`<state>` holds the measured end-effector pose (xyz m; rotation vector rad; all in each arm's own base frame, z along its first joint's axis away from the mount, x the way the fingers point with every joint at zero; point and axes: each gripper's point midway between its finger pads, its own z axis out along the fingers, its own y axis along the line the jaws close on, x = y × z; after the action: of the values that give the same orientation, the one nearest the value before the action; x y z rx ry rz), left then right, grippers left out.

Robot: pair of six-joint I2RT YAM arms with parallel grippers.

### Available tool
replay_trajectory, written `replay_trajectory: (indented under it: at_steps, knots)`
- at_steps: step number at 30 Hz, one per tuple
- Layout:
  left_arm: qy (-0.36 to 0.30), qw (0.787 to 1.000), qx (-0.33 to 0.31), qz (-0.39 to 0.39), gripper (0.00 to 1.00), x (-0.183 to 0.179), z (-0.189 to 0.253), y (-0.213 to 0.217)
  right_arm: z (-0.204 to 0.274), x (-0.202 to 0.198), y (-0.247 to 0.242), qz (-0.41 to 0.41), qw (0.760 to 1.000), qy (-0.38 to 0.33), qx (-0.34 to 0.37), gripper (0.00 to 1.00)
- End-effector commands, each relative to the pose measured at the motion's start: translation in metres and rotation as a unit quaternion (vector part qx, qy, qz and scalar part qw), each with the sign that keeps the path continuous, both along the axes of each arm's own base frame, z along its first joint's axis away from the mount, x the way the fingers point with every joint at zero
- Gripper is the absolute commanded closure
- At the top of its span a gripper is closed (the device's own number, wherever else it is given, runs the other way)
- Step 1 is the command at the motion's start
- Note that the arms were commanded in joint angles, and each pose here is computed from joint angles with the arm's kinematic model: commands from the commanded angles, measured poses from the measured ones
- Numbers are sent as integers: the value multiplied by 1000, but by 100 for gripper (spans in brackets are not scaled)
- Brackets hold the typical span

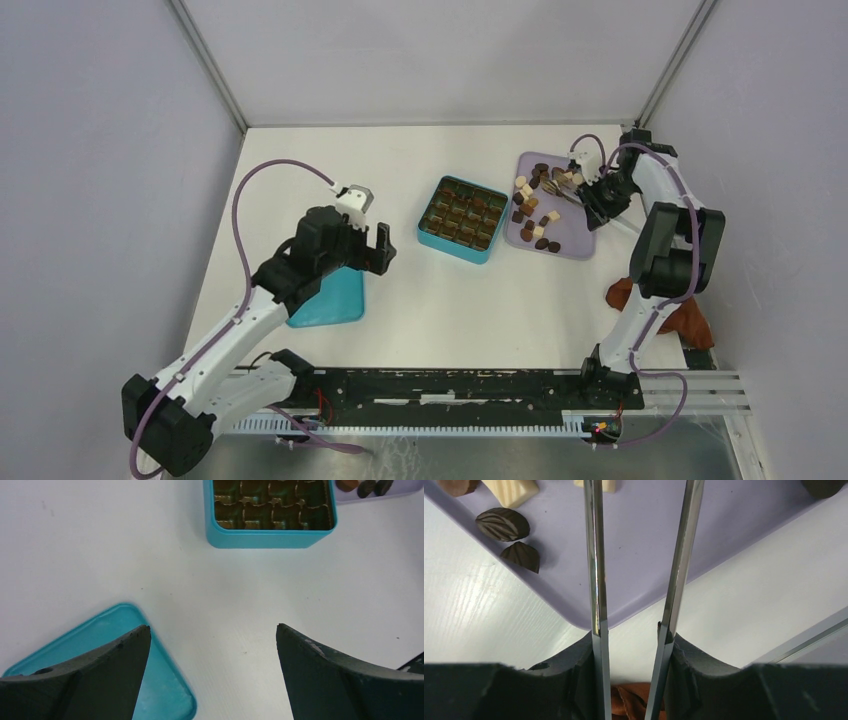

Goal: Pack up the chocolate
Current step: Pick up the fake chocolate from the plate, then adjust the packing box at the center of the board.

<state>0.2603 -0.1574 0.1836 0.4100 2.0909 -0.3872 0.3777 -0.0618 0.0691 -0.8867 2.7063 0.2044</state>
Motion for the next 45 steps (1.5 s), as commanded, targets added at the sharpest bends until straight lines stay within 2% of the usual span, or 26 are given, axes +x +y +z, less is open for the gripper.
replay_trajectory:
  at_steps: [1, 3, 5, 11, 13, 22, 27, 36, 38, 42, 45]
  knots:
    - [-1, 993, -114, -30, 1, 10, 35, -41, 29, 1, 6, 10, 999, -39, 15, 95]
    - [8, 988, -148, -37, 3, 15, 34, -54, 31, 0, 8, 12, 999, -41, 20, 95]
    - [26, 988, -153, -27, 9, 27, 21, -62, 32, 0, 10, 14, 999, -43, 25, 95]
    - [91, 992, -90, 11, 36, 81, -23, -77, 27, -6, 16, 21, 998, -41, 38, 95]
    - [94, 993, -77, 11, 42, 100, -26, -85, 25, -9, 17, 24, 998, -38, 39, 95]
    - [133, 991, -25, -7, 48, 150, -65, -113, 23, -11, 19, 29, 998, -41, 44, 95]
    - [162, 987, 13, -13, 60, 162, -89, -116, 26, -9, 19, 32, 997, -45, 45, 95]
    - [181, 981, 62, -5, 61, 174, -114, -110, 29, -8, 21, 35, 997, -49, 48, 95]
    - [185, 981, 63, -8, 64, 175, -117, -112, 29, -8, 21, 35, 997, -49, 49, 95]
    - [196, 979, 61, -15, 80, 175, -125, -115, 34, -8, 22, 36, 997, -54, 52, 95]
    - [197, 978, 61, -16, 97, 174, -126, -117, 39, -7, 23, 38, 996, -59, 51, 95]
